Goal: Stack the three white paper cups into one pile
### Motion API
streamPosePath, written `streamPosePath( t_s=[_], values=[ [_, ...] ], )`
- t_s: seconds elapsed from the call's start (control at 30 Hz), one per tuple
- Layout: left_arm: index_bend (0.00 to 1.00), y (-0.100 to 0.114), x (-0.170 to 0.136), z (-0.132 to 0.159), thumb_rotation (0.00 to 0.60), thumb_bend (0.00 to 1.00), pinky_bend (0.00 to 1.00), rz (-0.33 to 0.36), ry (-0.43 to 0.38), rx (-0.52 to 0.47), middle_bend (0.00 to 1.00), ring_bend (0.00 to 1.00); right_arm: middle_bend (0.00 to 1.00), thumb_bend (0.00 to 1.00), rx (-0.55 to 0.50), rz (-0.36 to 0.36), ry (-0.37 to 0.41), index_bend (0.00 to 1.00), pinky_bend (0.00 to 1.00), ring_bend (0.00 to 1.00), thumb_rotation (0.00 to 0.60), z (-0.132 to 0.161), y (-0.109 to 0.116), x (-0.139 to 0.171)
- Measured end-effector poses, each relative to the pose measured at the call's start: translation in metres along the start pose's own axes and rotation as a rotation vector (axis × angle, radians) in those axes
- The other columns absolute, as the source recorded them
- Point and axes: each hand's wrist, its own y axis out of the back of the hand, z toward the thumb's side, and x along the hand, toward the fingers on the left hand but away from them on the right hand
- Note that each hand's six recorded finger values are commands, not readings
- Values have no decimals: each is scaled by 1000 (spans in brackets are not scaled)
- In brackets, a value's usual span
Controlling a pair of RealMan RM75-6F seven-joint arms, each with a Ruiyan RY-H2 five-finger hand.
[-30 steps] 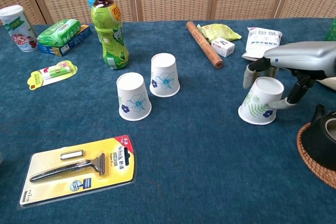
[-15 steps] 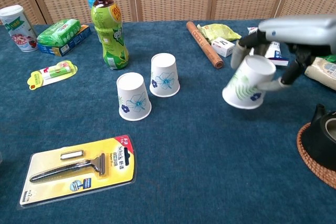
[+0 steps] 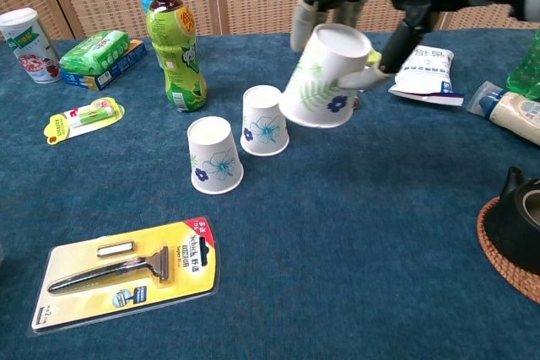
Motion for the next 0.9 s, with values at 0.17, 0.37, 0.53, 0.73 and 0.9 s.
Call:
streamPosePath(
  t_s=[0.17, 0.37, 0.53, 0.73, 0.9],
  values=[
    [43, 2, -1, 1, 600, 371, 152, 7, -6, -10, 0, 0, 407, 315, 7, 11, 14, 319, 304, 394, 600, 19, 1, -17],
    [42, 4, -2, -1, 600, 371, 151, 8, -7, -18, 0, 0, 407, 317, 11, 17, 32, 320, 304, 394, 600, 45, 3, -38],
    [43, 5, -2, -1, 600, 370, 151, 4, -9, -21, 0, 0, 407, 319, 4, 26, 25, 319, 304, 394, 600, 58, 1, -56],
    [42, 4, -2, -2, 600, 369, 152, 0, -9, -20, 0, 0, 407, 312, 12, 31, 3, 320, 303, 394, 600, 68, -3, -78],
    [42, 4, -2, -2, 600, 370, 152, 0, -8, -21, 0, 0, 407, 318, 14, 29, -25, 320, 303, 394, 600, 69, -5, -92]
  ],
)
